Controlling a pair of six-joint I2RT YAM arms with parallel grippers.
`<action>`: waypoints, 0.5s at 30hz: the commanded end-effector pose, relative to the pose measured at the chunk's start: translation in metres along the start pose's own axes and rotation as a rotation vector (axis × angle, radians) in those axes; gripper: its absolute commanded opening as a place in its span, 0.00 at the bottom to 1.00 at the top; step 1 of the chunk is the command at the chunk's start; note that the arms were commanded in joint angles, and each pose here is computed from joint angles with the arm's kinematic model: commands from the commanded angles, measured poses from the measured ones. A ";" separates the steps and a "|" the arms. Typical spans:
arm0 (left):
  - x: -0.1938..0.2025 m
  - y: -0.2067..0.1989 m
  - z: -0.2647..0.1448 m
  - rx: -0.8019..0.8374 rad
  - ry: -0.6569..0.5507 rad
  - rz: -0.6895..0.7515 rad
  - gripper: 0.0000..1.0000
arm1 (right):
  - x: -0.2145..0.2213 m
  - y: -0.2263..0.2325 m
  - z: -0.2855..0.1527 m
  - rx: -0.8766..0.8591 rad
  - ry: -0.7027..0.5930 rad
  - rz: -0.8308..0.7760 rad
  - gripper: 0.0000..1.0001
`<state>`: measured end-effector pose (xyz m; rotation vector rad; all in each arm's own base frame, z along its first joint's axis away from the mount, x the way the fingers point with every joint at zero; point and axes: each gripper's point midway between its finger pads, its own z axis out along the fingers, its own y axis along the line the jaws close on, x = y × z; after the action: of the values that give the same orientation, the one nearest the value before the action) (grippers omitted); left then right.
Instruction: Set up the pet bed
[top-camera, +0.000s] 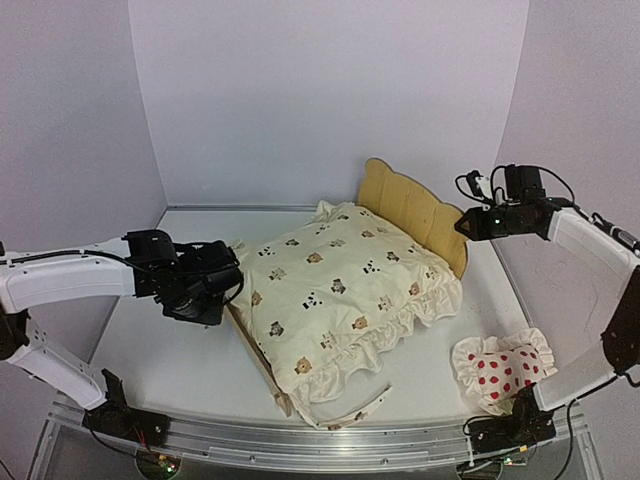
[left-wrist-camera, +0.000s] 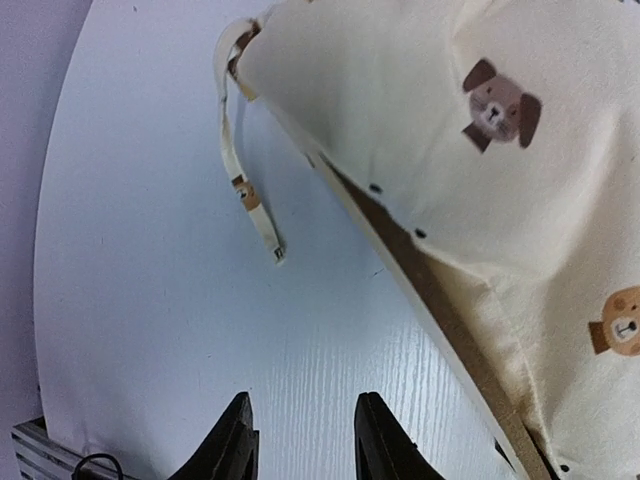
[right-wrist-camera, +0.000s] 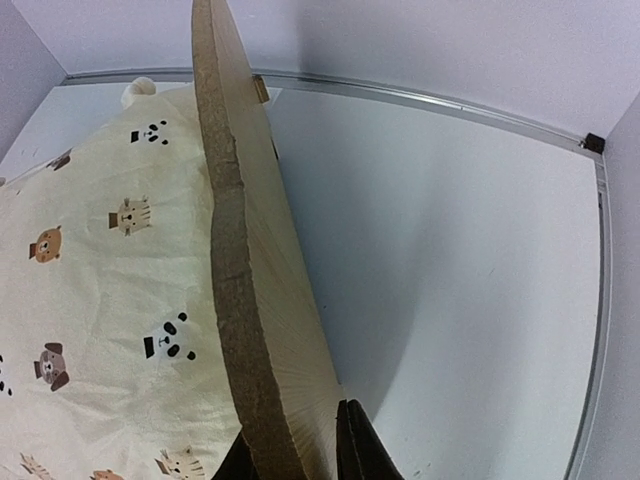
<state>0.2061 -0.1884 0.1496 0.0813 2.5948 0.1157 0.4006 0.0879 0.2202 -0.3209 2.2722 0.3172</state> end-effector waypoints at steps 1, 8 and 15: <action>0.013 0.021 0.001 -0.028 0.008 -0.077 0.32 | 0.073 -0.013 -0.021 0.114 0.193 0.270 0.00; 0.034 0.010 0.029 0.008 0.054 -0.072 0.30 | 0.101 0.008 -0.034 0.035 0.219 0.373 0.00; 0.032 -0.015 0.060 0.063 0.066 -0.043 0.27 | 0.118 0.026 -0.039 -0.044 0.253 0.446 0.00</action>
<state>0.1921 -0.1745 0.0913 0.0299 2.6808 0.1137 0.3390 0.0795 0.2181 -0.1394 2.2856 0.3992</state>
